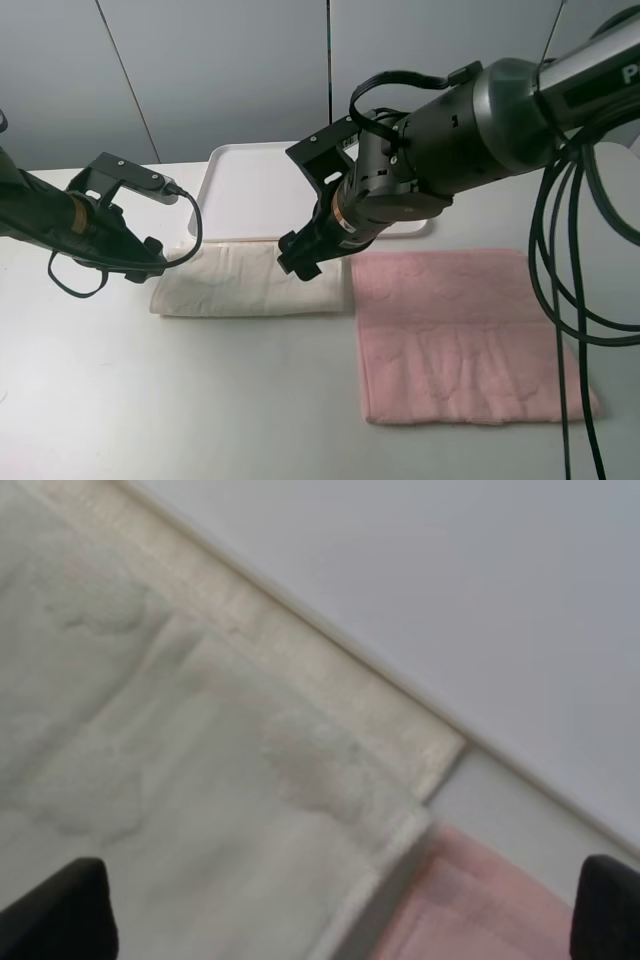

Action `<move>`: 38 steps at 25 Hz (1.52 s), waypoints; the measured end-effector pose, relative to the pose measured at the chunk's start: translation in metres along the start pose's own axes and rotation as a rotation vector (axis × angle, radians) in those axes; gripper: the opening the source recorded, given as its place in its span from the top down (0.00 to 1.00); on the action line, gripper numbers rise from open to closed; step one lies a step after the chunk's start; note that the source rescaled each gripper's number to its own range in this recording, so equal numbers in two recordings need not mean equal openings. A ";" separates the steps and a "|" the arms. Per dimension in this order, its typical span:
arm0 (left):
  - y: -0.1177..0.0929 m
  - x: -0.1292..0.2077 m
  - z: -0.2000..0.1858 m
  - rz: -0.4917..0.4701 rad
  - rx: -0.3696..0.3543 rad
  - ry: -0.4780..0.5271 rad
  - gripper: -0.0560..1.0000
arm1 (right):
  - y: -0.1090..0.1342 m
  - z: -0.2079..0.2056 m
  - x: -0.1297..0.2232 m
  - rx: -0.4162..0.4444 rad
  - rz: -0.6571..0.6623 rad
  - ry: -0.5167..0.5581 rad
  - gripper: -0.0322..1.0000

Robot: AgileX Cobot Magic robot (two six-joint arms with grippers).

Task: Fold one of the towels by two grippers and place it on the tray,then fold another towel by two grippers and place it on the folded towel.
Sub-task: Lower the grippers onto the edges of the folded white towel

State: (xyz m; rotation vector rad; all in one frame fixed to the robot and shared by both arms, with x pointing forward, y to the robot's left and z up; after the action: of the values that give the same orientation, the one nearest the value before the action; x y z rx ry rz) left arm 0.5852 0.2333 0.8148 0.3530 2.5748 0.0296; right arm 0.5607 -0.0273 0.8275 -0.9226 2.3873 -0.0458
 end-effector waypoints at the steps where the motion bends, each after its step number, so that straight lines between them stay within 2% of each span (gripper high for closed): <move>1: 0.000 0.000 0.000 -0.002 0.000 0.000 0.01 | -0.003 0.000 0.002 0.013 0.007 0.013 0.00; 6: 0.007 -0.003 0.001 -0.091 -0.038 0.036 0.01 | -0.007 -0.001 0.015 0.040 0.046 0.080 0.00; 10: 0.015 -0.006 0.008 -0.179 -0.082 0.106 0.00 | 0.001 -0.004 0.011 -0.006 0.054 0.104 0.00; 13: 0.009 -0.001 0.014 -0.215 -0.062 0.174 0.00 | 0.005 -0.008 0.006 -0.030 0.034 0.121 0.00; 19: -0.006 -0.006 0.014 -0.216 0.019 0.194 0.00 | 0.012 -0.014 0.006 -0.076 0.016 0.166 0.00; 26: -0.011 0.000 0.025 -0.253 0.027 0.298 0.00 | 0.016 -0.015 0.013 -0.150 0.076 0.217 0.00; 38: -0.010 0.017 0.041 -0.333 -0.015 0.398 0.00 | 0.016 -0.016 0.020 -0.163 0.052 0.254 0.00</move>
State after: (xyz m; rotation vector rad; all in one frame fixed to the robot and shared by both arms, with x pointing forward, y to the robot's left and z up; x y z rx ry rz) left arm 0.5904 0.2260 0.7703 -0.1049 2.9914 -0.0023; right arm 0.5303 -0.0300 0.8273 -0.9783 2.6811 0.0562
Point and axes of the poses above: a point on each arm's last joint axis where the gripper is mounted, z pointing out along that axis toward the gripper, y along the wrist's bending axis when the last joint is at zero, x = y × z, the point moved 10 cm from there along z, pointing out along that axis toward the gripper, and after that the axes turned 8 degrees about -z, right-handed, at the moved point
